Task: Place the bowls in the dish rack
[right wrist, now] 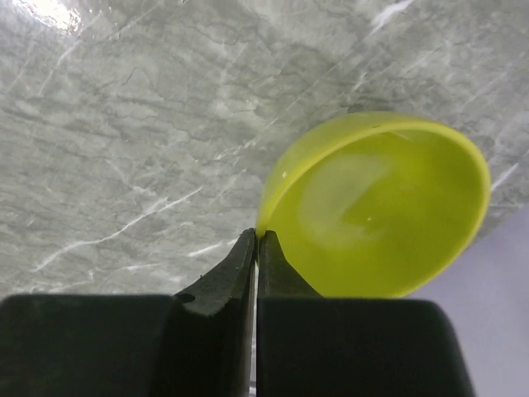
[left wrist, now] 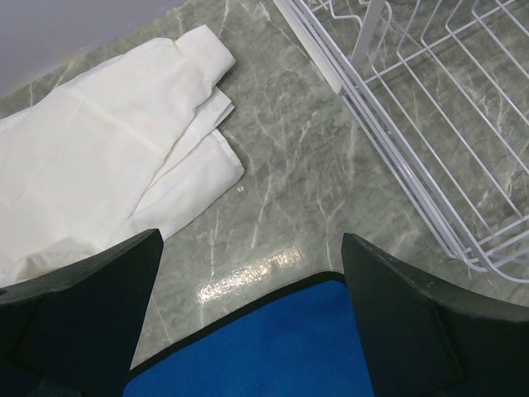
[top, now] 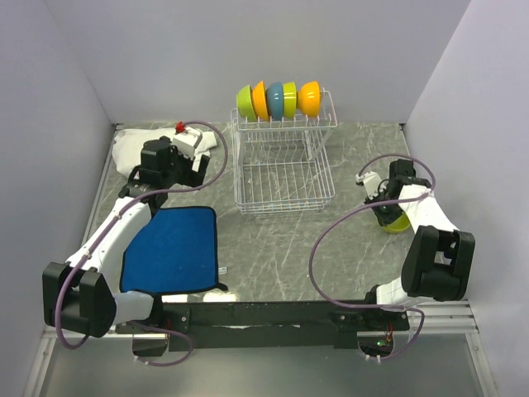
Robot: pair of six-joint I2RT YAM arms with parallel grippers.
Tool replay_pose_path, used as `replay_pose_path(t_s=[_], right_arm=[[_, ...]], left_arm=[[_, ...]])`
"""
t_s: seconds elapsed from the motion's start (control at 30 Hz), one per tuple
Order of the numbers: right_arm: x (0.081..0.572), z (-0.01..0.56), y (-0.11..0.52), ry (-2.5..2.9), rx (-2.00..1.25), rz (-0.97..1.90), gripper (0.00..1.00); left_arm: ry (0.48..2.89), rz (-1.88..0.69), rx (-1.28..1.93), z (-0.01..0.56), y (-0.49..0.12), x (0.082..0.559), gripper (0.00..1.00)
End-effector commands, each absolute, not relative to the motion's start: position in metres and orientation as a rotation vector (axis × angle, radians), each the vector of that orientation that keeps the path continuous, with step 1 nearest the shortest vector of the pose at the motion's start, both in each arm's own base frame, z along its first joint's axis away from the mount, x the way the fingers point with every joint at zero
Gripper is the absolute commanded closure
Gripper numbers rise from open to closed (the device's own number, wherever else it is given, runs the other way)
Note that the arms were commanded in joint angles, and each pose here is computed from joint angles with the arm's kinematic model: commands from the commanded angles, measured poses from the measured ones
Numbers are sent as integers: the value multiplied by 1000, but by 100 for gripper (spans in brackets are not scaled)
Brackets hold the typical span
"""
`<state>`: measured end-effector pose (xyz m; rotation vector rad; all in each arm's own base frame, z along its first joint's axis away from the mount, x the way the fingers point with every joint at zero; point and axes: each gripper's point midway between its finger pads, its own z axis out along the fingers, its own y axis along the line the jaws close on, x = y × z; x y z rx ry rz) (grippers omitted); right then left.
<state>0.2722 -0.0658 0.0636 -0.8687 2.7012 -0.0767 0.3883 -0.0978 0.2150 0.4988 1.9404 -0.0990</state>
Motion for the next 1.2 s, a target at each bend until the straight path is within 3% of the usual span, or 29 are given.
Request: replay_pose_path(t_s=[0.0,0.23,0.43,0.8,0.93,0.97,1.17], right_arm=[[288,101,-62,2618,-831,-98,100],[333,238,-33,2311,-619,-11,100],[371,316,14,2069,-524,310,100],[459,395,60,1736,-531,901,100],[488,404,60,1644,-428,1224,100],[491,404,61,1686,-264,1426,100],[511,405,58,1607,-400,1417,100]], left_arm=[[1853,-140,490,242,-105,393,3],[1805,-165,493,257,-107,382,3],[1828,-225,526,245,-115,371,3],[1880,-270,711,228,-129,369,3],[1871,-183,861,215,-120,362,3],[1863,-169,889,215,-119,361,3],[1884,-172,1025,212,-119,351,3]])
